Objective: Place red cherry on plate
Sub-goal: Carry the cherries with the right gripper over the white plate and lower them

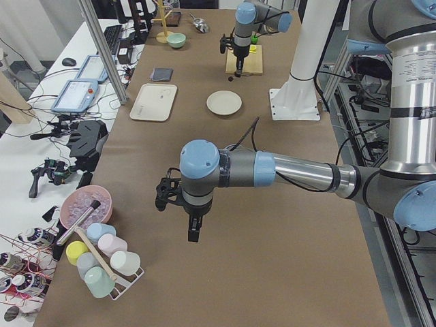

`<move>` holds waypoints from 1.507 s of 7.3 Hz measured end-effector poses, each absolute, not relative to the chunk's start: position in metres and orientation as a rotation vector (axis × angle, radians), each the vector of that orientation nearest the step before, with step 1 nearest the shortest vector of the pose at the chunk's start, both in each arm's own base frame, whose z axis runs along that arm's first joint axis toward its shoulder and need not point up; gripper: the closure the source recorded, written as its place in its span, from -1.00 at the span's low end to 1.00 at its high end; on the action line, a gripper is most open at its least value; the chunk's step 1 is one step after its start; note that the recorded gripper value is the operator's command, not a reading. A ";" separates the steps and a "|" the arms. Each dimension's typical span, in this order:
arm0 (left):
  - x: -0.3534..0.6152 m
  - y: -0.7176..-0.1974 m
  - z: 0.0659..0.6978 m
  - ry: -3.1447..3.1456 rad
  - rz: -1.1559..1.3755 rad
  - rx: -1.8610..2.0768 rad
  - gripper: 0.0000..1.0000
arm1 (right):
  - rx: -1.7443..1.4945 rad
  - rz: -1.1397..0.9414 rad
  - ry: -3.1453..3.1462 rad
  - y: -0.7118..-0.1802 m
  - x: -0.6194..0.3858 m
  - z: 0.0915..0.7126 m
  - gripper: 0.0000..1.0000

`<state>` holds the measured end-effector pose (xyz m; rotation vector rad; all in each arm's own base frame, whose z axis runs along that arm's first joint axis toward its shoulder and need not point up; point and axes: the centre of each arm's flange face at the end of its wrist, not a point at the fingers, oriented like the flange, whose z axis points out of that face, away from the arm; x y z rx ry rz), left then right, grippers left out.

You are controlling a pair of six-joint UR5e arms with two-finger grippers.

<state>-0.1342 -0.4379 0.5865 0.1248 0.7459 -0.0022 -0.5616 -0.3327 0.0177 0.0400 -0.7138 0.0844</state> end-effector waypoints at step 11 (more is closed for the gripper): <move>-0.134 -0.434 0.598 0.750 -0.017 0.101 -0.95 | 0.098 0.066 -0.685 -0.387 -0.660 0.151 0.22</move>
